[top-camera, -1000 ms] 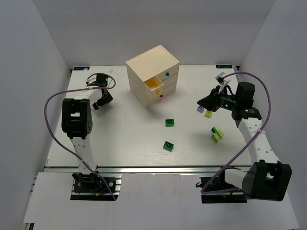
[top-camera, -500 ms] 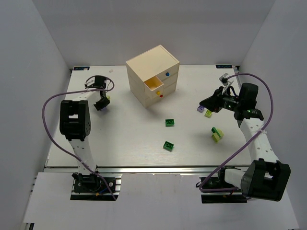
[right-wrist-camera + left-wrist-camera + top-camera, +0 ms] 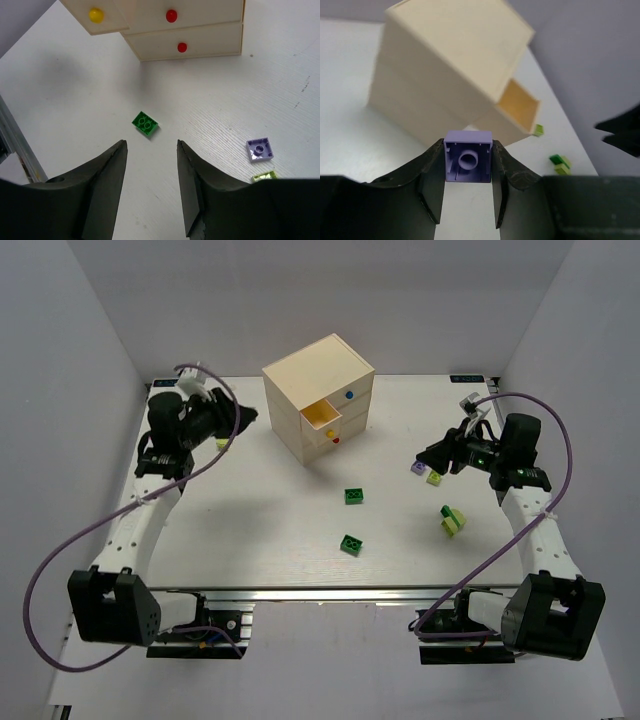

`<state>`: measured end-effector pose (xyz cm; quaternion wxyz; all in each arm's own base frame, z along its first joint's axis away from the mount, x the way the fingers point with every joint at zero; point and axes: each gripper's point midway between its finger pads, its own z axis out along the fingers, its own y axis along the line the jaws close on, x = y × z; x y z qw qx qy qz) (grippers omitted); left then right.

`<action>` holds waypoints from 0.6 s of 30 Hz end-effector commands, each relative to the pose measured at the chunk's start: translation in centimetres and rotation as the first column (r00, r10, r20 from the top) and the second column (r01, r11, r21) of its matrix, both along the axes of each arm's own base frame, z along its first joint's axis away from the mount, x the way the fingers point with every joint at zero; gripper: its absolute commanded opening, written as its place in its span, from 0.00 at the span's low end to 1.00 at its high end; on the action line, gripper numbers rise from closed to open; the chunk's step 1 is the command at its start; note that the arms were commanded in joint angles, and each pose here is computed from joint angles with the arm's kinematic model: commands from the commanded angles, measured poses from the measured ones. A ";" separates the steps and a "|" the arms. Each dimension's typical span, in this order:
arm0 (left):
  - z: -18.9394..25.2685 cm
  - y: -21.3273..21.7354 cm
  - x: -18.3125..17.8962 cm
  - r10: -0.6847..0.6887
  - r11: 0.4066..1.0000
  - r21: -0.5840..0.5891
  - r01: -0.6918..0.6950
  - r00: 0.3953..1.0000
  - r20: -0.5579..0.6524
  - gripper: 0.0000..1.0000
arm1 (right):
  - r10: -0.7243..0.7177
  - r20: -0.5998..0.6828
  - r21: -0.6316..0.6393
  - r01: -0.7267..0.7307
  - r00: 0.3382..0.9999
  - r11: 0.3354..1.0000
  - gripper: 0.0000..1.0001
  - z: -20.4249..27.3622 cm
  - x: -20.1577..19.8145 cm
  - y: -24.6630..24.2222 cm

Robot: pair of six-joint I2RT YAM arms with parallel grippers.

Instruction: Sort the legos into containers by color

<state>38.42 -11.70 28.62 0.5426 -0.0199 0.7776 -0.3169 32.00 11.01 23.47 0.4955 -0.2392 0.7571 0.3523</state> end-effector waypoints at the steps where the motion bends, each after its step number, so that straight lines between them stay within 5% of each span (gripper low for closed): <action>1: 2.9 -5.8 -0.5 -0.370 0.928 0.017 0.372 0.918 0.139 0.00 | -0.022 0.011 -0.022 0.022 1.000 1.000 0.50 -0.4 0.5 -0.6; 6: 8.1 -9.9 0.8 -0.464 0.884 0.068 0.462 0.852 0.243 0.00 | -0.045 0.007 -0.033 0.046 0.999 0.998 0.50 -0.9 0.9 -1.1; 9: 8.2 -12.1 2.1 -0.485 0.874 0.080 0.479 0.851 0.201 0.00 | -0.055 -0.002 -0.036 0.055 0.998 0.998 0.51 -1.2 1.1 -1.3; 18: 3.5 -15.8 4.1 -0.451 0.882 0.172 0.439 0.892 0.036 0.06 | -0.073 -0.020 -0.040 0.072 0.997 0.997 0.52 -1.8 1.3 -1.9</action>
